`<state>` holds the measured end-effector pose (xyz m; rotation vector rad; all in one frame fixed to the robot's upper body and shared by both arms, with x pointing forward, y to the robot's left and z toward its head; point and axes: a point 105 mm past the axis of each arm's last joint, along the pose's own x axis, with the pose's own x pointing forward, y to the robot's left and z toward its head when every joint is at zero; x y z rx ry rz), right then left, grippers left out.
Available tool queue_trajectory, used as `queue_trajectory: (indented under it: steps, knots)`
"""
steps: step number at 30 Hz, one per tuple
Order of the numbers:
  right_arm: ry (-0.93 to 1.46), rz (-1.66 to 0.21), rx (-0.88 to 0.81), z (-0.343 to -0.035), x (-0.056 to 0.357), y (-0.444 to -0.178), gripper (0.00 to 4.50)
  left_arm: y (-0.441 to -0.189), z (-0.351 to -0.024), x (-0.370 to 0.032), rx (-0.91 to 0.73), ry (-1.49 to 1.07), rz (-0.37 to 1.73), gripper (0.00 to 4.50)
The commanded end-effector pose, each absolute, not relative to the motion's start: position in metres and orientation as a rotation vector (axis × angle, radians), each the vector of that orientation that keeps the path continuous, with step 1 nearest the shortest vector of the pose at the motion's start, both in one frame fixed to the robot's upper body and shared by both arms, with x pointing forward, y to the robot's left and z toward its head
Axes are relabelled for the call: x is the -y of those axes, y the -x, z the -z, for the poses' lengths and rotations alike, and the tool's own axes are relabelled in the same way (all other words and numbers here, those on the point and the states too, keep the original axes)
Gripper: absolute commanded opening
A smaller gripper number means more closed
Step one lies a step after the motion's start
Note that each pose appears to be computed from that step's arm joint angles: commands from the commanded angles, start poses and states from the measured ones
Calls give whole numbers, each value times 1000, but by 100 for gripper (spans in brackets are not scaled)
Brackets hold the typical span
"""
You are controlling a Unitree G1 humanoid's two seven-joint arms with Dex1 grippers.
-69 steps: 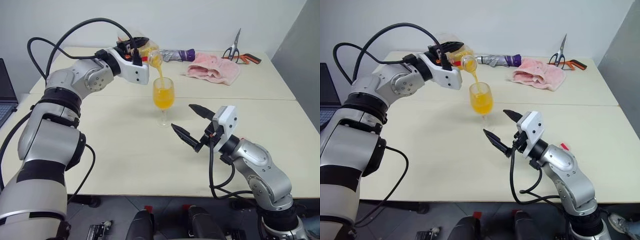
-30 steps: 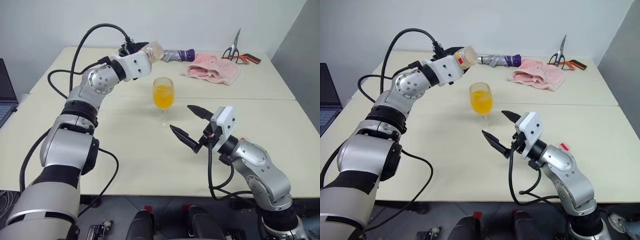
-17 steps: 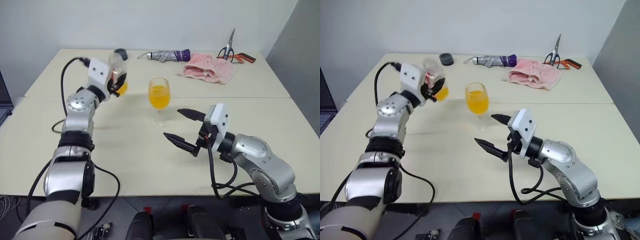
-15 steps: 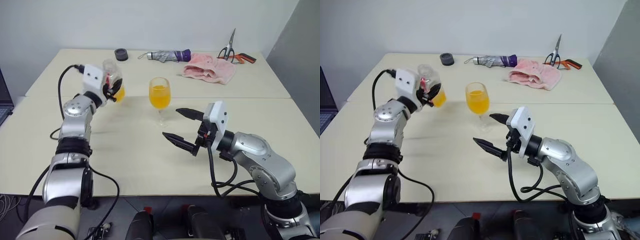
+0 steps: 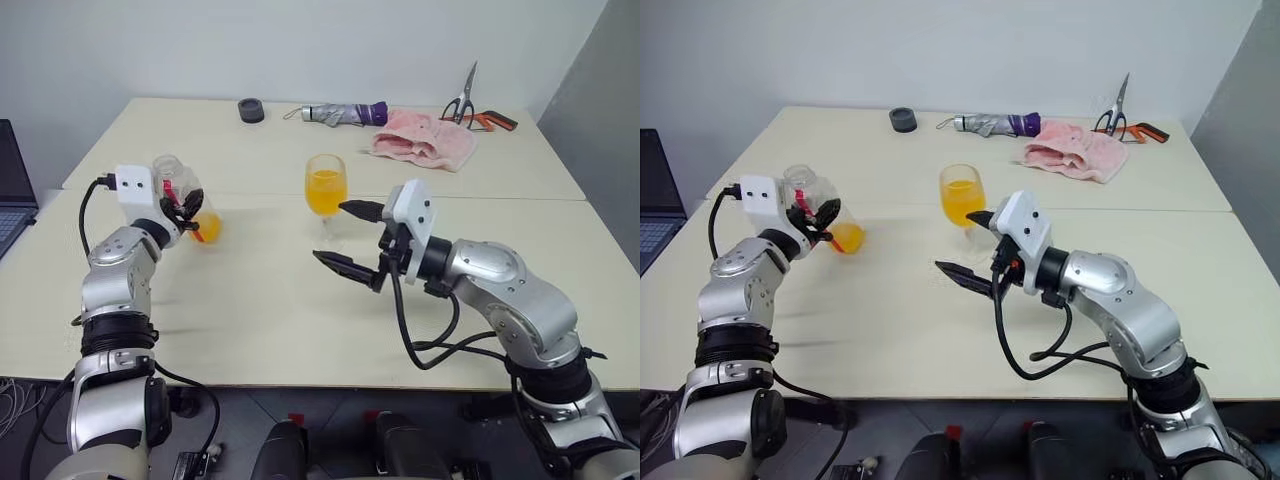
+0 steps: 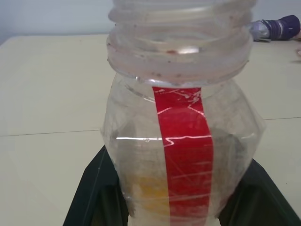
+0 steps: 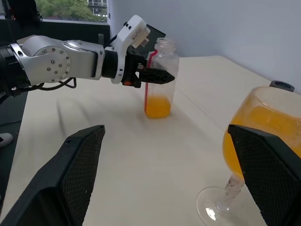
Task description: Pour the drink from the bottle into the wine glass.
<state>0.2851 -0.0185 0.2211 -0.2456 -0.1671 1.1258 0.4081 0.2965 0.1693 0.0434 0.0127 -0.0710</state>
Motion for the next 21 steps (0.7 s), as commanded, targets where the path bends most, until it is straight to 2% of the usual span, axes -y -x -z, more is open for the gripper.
queue_trajectory:
  steps: [1, 3, 11, 21]
  knots:
    - [263, -1145, 215, -232, 13, -281, 450, -408, -178, -305, 16, -73, 65, 182]
    - [264, -1149, 214, -232, 12, -281, 450, -409, -177, -306, 17, -83, 65, 182]
    - [260, -1163, 209, -230, 10, -277, 450, -409, -175, -304, 36, -129, 92, 445]
    - [290, -1210, 187, -213, 22, -274, 450, -391, -173, -301, 97, -196, 96, 448]
